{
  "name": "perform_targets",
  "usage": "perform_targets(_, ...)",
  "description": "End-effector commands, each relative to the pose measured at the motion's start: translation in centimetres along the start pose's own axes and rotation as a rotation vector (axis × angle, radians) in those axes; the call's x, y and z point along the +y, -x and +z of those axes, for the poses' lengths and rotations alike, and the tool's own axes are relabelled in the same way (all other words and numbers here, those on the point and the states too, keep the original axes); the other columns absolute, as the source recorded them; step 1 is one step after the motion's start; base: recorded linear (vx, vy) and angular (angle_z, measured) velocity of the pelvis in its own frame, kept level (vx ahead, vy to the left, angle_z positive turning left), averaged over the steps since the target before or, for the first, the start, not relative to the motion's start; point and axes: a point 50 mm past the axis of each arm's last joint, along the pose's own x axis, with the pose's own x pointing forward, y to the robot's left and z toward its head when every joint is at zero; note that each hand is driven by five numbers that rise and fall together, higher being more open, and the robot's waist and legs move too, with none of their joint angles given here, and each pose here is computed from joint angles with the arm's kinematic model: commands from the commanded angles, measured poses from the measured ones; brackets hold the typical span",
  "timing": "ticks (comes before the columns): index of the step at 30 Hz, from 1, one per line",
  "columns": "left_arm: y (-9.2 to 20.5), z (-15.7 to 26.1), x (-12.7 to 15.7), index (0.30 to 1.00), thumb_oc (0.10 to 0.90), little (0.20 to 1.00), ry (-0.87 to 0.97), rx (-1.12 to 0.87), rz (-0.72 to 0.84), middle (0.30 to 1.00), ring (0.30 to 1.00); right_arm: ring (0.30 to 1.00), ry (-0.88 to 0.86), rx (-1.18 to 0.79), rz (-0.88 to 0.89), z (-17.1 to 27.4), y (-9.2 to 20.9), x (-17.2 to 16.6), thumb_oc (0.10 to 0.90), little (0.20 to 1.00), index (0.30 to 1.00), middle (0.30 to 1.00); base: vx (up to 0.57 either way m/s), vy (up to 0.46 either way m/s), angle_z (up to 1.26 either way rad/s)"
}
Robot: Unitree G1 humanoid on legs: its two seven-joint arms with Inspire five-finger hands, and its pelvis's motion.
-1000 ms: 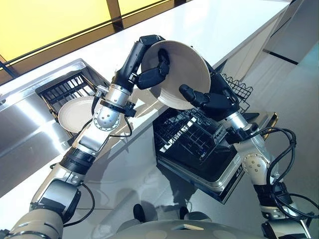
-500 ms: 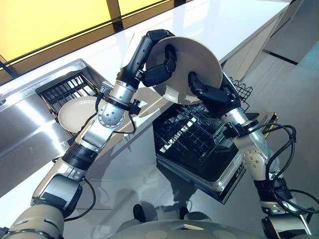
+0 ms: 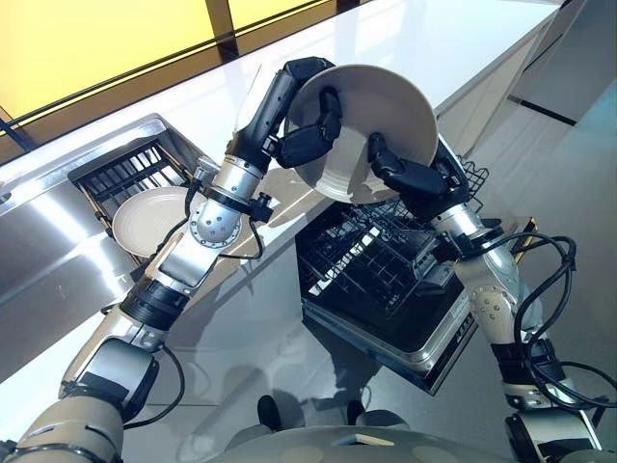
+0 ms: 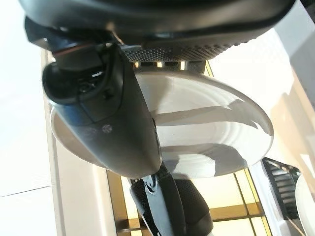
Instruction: Pick up plates and place into dishwasher.
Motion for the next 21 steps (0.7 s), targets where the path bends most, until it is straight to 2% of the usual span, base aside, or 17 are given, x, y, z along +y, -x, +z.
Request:
perform_targets(1, -2.6, 4.6, 3.4, 0.9, 0.8, 0.9, 0.021, -0.246, 0.081, 0.9, 0.9, 0.3, 0.028, -0.194, 0.18, 3.4, -0.9, 2.3, 0.1, 0.2, 0.3, 0.3, 0.0, 0.0, 0.0)
perform_targets(6, -1.5, 4.4, 3.6, 0.9, 0.8, 0.9, 0.078, -0.224, -0.007, 0.9, 0.9, 0.3, 0.046, -0.194, 0.142, 3.4, -0.2, 1.7, 0.1, 0.2, 0.3, 0.3, 0.0, -0.003, 0.01)
perform_targets(11, 0.4, 4.3, 4.7, 0.9, 0.8, 0.9, 0.049, -0.211, -0.024, 0.9, 0.9, 0.3, 0.07, -0.216, 0.084, 3.7, 1.0, 0.8, 0.1, 0.2, 0.3, 0.3, 0.01, -0.019, 0.09)
perform_targets(15, 2.0, 4.6, 6.3, 0.9, 0.8, 0.9, -0.05, -0.241, 0.053, 0.9, 0.9, 0.3, 0.072, -0.228, 0.052, 3.9, 1.9, 0.2, 0.1, 0.2, 0.3, 0.3, 0.0, -0.018, 0.08)
perform_targets(21, 4.8, 4.2, 8.4, 0.9, 0.8, 0.9, 0.006, -0.205, 0.112, 0.9, 0.9, 0.3, 0.075, -0.233, -0.017, 3.7, 3.4, -0.6, 0.1, 0.2, 0.3, 0.3, 0.01, -0.019, 0.12)
